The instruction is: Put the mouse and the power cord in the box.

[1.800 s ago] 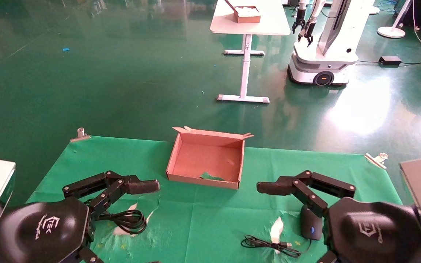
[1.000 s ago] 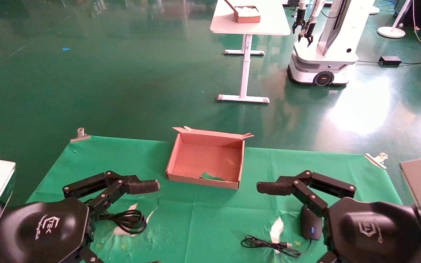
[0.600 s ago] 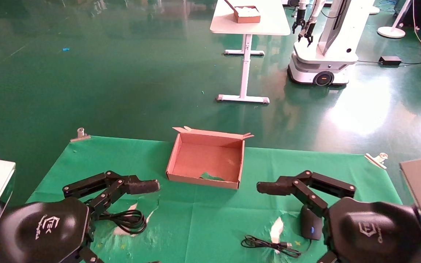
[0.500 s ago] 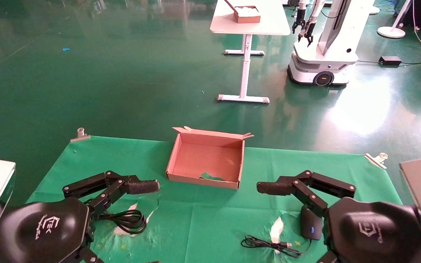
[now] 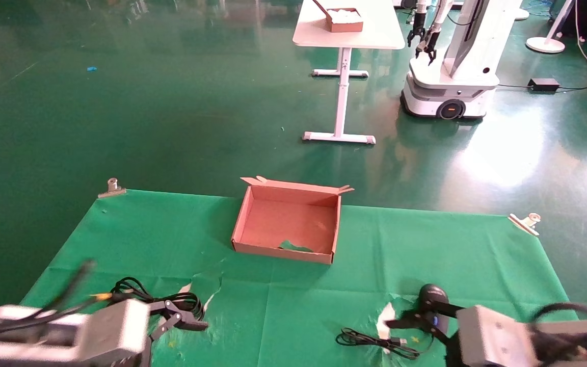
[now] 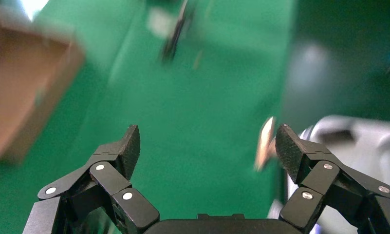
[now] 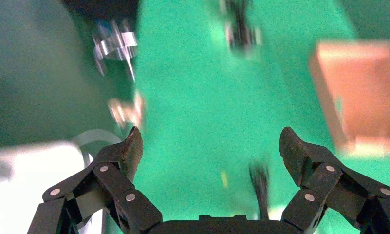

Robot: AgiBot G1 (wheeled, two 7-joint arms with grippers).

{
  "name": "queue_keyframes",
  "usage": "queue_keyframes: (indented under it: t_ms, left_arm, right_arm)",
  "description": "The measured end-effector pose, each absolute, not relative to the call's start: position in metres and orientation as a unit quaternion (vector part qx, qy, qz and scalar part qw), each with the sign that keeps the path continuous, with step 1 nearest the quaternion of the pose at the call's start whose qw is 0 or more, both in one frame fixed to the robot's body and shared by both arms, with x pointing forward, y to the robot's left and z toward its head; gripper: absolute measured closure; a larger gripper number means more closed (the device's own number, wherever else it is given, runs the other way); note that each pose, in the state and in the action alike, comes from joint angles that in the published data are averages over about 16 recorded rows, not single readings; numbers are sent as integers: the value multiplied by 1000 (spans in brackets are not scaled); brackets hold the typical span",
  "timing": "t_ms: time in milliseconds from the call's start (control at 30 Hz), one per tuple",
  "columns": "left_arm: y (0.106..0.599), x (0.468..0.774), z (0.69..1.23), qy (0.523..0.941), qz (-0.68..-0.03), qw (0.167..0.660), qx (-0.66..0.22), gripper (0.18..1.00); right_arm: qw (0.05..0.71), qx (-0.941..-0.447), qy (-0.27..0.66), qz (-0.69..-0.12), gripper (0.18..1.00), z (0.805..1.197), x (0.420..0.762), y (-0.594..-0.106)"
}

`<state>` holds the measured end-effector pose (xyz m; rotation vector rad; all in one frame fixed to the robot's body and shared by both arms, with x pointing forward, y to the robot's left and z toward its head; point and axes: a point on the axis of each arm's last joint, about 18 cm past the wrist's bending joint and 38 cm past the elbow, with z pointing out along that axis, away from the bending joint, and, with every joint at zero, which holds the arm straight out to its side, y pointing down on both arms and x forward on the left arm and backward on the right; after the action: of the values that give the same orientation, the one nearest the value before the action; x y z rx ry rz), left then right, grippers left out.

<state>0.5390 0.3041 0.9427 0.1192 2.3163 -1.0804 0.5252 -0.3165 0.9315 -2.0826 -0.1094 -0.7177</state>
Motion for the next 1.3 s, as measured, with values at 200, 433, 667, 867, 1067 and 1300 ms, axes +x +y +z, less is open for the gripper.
queue_keyframes:
  t_ms: [200,433,667,867,1067,1300]
  left_arm:
    - [310,560,942,890,-331,311,25,184]
    - [314,578,938,899,-287,330,9,184]
    - [322,615,923,909,-214,358,-28,184]
    - [327,655,916,909,-132,390,-59,184]
    - [328,686,915,905,-78,412,-76,184]
    - [326,710,913,900,-54,422,-91,184]
  right_arm:
    - [405,-862,-18,-305,178,926,540,-323]
    - [399,-864,-7,-306,178,925,546,-324]
    - [406,-860,-5,-308,178,928,546,-325]
    - [408,-859,5,-310,178,929,547,-331]
    - [406,-859,16,-313,178,929,547,-337]
    - [403,-860,23,-313,178,927,548,-341]
